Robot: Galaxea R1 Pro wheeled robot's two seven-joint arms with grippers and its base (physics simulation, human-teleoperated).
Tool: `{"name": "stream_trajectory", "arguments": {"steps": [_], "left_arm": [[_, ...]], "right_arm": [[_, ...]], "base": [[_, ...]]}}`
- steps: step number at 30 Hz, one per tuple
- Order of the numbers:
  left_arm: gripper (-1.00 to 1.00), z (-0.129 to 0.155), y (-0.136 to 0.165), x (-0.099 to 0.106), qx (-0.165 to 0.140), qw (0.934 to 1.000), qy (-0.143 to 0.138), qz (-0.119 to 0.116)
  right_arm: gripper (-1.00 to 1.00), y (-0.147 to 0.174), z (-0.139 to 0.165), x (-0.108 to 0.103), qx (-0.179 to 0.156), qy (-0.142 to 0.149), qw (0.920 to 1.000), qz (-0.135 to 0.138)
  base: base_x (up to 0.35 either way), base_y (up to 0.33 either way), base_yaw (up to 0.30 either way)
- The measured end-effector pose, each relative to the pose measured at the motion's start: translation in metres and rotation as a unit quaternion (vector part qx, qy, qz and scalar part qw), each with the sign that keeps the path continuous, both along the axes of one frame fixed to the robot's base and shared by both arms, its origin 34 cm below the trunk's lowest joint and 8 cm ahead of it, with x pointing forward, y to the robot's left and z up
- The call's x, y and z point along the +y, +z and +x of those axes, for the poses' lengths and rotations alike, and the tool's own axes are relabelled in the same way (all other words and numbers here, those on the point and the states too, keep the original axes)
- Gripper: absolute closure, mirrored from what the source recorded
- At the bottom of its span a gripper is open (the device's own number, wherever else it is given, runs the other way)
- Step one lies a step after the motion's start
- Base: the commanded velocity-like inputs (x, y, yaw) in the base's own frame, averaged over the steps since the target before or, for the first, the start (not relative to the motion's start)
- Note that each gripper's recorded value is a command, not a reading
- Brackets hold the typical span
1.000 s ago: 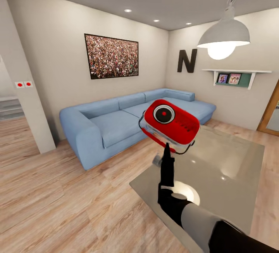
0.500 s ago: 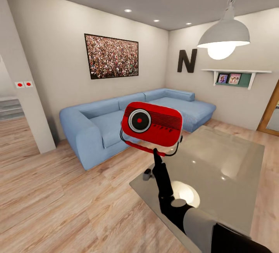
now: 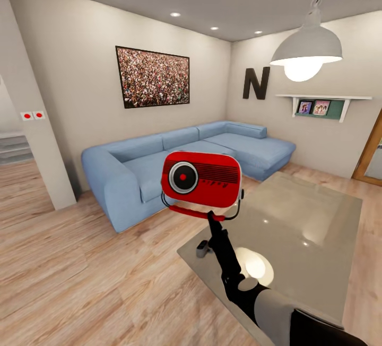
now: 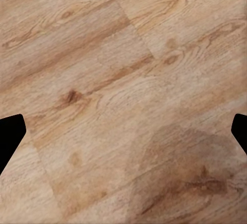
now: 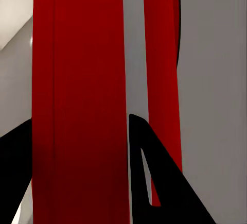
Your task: Turn on the radio receiver that's on the table in the living room.
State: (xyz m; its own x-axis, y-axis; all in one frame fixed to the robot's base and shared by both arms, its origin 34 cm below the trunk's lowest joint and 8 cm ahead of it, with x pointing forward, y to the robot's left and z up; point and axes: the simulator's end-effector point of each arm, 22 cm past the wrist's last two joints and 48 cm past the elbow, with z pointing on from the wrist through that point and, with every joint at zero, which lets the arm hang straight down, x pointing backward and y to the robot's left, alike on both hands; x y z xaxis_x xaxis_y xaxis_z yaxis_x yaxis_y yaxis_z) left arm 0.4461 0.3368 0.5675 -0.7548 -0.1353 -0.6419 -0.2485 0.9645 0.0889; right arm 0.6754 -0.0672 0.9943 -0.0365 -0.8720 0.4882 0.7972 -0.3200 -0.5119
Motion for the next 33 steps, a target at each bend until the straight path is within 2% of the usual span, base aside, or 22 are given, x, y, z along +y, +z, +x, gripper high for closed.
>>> {"name": "stream_trajectory", "arguments": {"steps": [16,22,23,28,33], "left_arm": [[-1.00,0.000,0.000,0.000,0.001,1.0000,0.001,0.000],[-1.00,-0.017,-0.014,-0.005,0.024,0.9997,0.000,-0.004],[1.00,-0.018,-0.015,-0.005,0.025,0.9997,0.000,-0.005],[1.00,-0.019,-0.015,-0.004,0.023,0.9997,-0.007,0.001],[1.00,-0.005,-0.001,0.016,-0.017,0.9996,-0.003,0.023]], "right_arm": [[1.00,-0.002,-0.001,0.001,0.001,0.002,1.0000,-0.002],[1.00,-0.002,-0.001,0.001,0.001,0.001,1.0000,-0.002],[1.00,-0.002,-0.001,0.001,0.001,0.001,1.0000,-0.002],[1.00,-0.002,-0.001,0.001,0.001,0.001,1.0000,-0.002],[1.00,-0.002,-0.001,0.000,0.002,0.000,1.0000,-0.001]], "base": [[0.000,0.000,0.000],[0.000,0.000,0.000],[0.000,0.000,0.000],[0.000,0.000,0.000],[0.000,0.000,0.000]]}}
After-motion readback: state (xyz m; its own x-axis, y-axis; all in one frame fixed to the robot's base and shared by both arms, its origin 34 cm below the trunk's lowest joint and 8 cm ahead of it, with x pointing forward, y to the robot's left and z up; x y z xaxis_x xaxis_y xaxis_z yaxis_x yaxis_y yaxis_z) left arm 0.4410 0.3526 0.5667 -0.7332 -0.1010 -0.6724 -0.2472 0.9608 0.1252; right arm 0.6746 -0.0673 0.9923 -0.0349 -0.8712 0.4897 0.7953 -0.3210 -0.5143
